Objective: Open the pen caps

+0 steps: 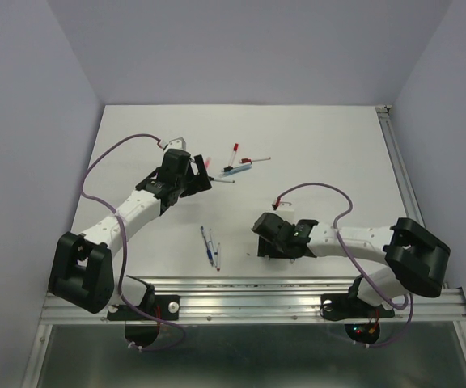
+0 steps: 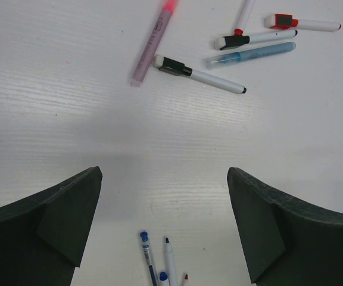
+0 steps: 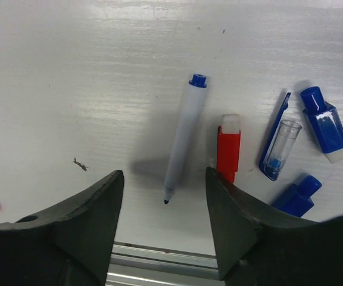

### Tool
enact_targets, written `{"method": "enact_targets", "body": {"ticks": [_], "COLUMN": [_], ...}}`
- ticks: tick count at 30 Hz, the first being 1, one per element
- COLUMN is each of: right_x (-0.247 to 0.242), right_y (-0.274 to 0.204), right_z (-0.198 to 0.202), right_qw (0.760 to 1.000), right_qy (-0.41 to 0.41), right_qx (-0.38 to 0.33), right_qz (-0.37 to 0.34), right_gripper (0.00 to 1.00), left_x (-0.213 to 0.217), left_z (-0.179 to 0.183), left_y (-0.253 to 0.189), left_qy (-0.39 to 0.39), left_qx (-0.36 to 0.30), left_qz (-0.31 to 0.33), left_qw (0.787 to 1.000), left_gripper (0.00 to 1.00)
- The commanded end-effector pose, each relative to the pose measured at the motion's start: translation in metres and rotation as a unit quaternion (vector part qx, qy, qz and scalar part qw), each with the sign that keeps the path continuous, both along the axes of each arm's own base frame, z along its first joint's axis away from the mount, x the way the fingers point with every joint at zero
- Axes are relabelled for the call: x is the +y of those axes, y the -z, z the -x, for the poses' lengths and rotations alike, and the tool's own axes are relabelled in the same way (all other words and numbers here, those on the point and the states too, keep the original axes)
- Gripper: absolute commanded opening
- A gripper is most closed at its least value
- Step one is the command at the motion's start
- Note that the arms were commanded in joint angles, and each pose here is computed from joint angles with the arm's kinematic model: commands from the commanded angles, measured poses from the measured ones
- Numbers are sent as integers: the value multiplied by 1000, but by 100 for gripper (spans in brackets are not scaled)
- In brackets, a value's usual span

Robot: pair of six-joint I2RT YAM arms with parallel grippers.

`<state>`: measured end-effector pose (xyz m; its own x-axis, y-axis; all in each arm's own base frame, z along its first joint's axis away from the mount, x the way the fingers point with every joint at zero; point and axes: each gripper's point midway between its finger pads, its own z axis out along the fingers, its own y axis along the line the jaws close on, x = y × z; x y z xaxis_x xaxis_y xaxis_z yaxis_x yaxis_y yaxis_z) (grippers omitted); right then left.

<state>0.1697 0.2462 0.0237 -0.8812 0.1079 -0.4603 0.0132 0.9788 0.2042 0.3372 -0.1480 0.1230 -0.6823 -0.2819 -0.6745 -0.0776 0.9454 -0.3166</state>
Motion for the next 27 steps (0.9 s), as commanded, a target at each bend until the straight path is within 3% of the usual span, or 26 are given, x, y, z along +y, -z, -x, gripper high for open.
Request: {"method": "enact_targets", "body": {"ticks": [1, 6, 9, 10, 13, 19, 27], "right_x": [9, 10, 13, 14, 28, 98, 142], "right_y": [-2, 2, 6, 10, 11, -6, -16], "right_z": [-10, -22, -28, -28, -25, -10, -12], "right_qw": [1000, 999, 998, 998, 999, 992, 985], "right_qy": [19, 27, 30, 24, 4, -110, -135], "right_qx": [-14, -25, -26, -23, -15, -26, -22], "right_qz": [1, 34, 53, 58, 39, -54, -108], "right_gripper": [58, 50, 37, 28, 15, 10, 11], "left_x": [1, -1, 0, 1, 4, 3, 4], "left_z": [-1, -1, -1, -1, 0, -1, -2], "left_y": [-13, -17, -20, -20, -21, -21, -15], "left_qy": [-3, -2, -4, -6, -12, -11, -10], "left_qx": [-24, -27, -30, -31, -32, -33, -28], "left_qz": [12, 17, 19, 18, 17, 20, 20], "left_qw": [1000, 999, 999, 999, 999, 999, 999], "left_gripper": [99, 99, 99, 99, 99, 99, 99]}}
